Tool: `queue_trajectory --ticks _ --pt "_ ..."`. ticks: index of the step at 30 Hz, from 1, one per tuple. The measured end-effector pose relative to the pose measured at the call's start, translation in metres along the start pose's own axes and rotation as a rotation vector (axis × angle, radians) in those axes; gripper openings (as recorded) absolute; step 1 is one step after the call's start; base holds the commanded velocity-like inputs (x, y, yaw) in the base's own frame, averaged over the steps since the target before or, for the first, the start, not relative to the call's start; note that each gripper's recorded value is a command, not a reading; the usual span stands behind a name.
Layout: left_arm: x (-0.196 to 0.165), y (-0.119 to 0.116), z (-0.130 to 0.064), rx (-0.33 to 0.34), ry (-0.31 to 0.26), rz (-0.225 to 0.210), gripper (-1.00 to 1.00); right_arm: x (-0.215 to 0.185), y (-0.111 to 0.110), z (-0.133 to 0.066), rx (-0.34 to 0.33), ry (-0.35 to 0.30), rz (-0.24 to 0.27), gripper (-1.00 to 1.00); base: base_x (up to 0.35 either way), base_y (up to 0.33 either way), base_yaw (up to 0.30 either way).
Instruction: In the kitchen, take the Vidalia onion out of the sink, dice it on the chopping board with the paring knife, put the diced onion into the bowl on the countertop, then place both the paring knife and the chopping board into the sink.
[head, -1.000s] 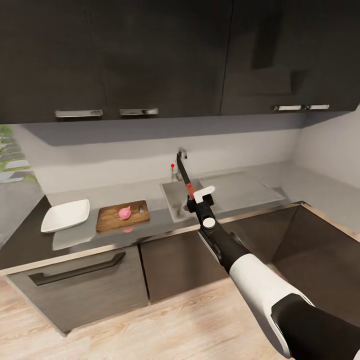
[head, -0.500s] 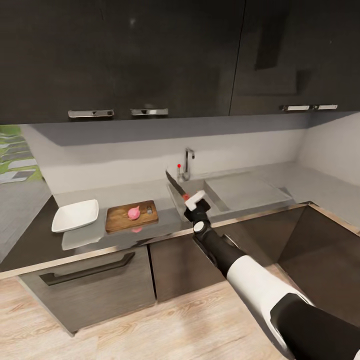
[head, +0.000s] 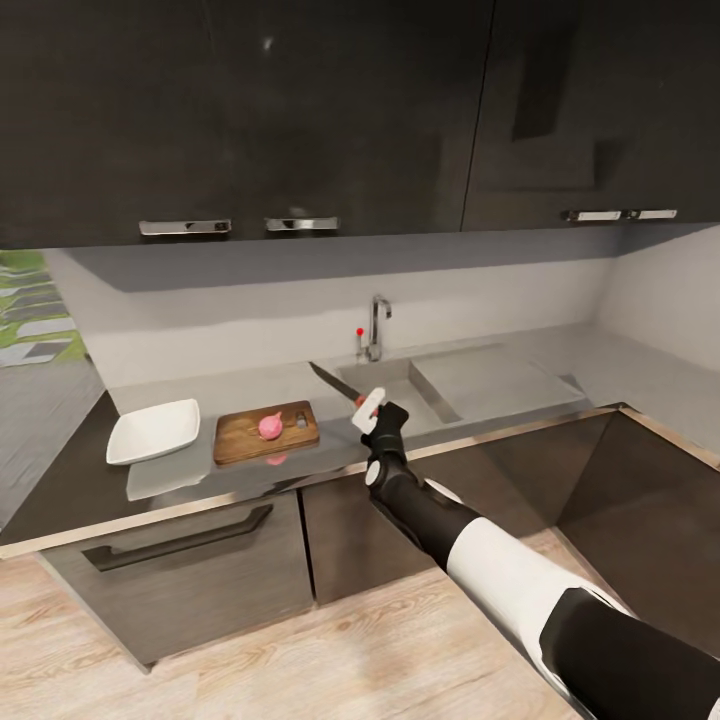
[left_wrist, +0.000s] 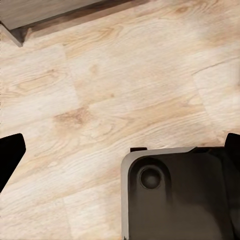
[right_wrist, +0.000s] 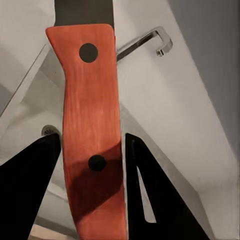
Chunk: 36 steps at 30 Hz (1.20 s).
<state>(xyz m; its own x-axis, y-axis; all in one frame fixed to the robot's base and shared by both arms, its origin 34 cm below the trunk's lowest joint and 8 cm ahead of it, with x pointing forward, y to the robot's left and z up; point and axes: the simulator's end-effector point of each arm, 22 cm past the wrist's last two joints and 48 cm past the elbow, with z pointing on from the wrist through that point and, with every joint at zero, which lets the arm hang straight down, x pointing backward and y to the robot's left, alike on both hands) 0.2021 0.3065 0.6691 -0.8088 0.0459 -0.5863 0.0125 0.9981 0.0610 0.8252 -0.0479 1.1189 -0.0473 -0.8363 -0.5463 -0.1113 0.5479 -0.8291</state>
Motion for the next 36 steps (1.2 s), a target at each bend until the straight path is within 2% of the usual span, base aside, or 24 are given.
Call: queue_trajectory --ticks 6,9,36 --pt "0.000 0.002 0.000 -0.002 0.001 0.002 1.00 0.010 -0.011 -0.001 0.054 0.046 -0.025 -1.00 0.000 0.008 0.002" --pt "0.001 0.002 0.000 -0.003 0.004 0.002 1.00 0.013 -0.011 0.000 0.060 0.053 -0.028 -1.00 0.000 0.001 0.036" --pt "0.013 0.002 -0.005 -0.001 0.042 0.004 1.00 0.028 0.012 0.007 0.030 0.075 -0.032 -1.00 0.000 0.000 0.140"
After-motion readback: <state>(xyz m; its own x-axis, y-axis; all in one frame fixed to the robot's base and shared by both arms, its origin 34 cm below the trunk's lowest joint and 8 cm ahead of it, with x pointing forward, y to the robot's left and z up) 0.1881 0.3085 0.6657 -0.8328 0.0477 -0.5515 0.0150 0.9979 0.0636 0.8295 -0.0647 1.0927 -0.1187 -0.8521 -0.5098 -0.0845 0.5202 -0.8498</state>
